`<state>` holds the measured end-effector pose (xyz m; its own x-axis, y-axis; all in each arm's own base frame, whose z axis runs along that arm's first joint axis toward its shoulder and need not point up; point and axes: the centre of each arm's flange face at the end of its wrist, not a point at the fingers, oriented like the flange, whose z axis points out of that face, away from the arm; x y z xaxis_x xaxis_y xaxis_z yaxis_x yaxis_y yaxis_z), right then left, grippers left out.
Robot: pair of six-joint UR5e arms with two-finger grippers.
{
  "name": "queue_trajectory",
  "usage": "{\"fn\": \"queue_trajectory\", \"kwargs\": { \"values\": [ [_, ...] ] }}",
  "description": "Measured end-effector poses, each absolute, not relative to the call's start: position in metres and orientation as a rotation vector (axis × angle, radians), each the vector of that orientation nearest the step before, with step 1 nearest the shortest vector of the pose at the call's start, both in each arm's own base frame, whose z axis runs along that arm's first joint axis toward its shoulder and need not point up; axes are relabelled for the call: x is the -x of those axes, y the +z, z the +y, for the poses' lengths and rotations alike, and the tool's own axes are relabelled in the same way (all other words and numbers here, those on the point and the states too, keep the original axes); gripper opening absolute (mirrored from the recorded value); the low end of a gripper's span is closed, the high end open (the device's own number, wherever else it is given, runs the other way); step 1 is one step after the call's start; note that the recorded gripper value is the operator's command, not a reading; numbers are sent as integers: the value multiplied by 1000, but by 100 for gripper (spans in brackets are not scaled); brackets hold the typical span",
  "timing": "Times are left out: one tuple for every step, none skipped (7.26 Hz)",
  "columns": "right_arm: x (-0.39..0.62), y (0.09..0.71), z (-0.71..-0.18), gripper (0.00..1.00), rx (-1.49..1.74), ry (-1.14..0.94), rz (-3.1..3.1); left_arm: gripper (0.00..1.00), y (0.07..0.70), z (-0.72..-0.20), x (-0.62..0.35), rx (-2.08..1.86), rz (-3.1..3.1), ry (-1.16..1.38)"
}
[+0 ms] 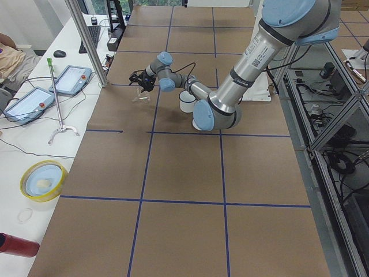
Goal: Place funnel on cup
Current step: 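Move the left gripper to the clear glass cup and grasp it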
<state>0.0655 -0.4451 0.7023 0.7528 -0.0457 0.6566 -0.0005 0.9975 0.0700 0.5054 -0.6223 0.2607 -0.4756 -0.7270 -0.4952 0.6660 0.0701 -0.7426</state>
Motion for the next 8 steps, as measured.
{"fn": "queue_trajectory", "kwargs": {
  "values": [
    [-65, 703, -445, 100, -67, -25, -718, 52, 265, -623, -507, 70, 1259, -1639],
    [-66, 703, -445, 100, -67, -25, -718, 35, 267, -622, -511, 73, 1261, -1634],
    [-66, 703, -445, 100, -67, -25, -718, 5, 268, -619, -515, 77, 1261, -1628],
    [-66, 702, -445, 100, -67, -25, -718, 0, 268, -617, -517, 79, 1262, -1623],
    [-66, 702, -445, 100, -67, -25, -718, 0, 267, -616, -517, 79, 1264, -1618],
    [-66, 702, -445, 100, -67, -25, -717, 0, 264, -615, -516, 73, 1268, -1605],
    [-66, 702, -445, 100, -67, -25, -718, 0, 253, -613, -512, 64, 1283, -1578],
    [-65, 702, -445, 100, -67, -25, -718, 0, 233, -611, -499, 59, 1294, -1550]
  ]
}}
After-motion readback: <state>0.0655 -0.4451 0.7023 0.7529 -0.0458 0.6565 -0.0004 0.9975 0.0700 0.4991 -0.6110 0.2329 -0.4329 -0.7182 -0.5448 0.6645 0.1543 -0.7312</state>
